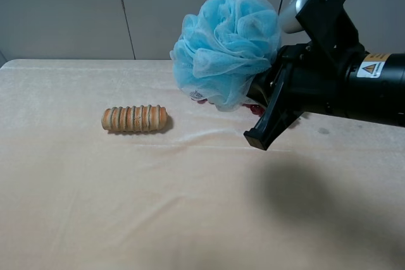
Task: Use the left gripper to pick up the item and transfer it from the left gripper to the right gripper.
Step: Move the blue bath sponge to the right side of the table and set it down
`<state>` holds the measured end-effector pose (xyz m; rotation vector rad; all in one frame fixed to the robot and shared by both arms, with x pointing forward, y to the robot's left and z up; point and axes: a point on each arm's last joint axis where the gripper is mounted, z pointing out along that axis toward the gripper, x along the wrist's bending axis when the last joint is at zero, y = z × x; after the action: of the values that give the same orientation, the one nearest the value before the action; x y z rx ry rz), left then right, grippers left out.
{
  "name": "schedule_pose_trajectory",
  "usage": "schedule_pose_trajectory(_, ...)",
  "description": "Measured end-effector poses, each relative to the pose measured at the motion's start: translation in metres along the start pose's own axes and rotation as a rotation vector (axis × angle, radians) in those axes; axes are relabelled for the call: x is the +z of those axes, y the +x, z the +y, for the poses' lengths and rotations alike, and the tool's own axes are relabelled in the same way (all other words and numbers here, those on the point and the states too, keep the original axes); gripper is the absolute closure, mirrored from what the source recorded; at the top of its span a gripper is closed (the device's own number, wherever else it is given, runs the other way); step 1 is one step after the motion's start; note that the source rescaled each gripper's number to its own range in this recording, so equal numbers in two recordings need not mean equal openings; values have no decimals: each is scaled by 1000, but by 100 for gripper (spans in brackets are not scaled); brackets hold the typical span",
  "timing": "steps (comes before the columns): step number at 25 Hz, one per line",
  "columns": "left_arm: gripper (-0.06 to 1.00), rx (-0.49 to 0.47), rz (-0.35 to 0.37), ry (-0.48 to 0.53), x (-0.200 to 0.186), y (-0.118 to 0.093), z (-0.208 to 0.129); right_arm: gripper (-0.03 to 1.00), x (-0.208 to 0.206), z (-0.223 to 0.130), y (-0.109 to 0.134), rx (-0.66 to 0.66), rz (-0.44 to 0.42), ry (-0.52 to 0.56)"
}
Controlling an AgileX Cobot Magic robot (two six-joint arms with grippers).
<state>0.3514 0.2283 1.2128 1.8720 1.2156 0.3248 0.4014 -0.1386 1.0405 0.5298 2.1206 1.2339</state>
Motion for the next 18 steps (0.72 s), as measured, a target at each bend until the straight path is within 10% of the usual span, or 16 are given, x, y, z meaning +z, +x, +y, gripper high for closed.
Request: schedule_pose_trajectory(18, -6, 35, 179, -47, -5, 36, -168, 95, 0, 0, 0, 6, 0, 0)
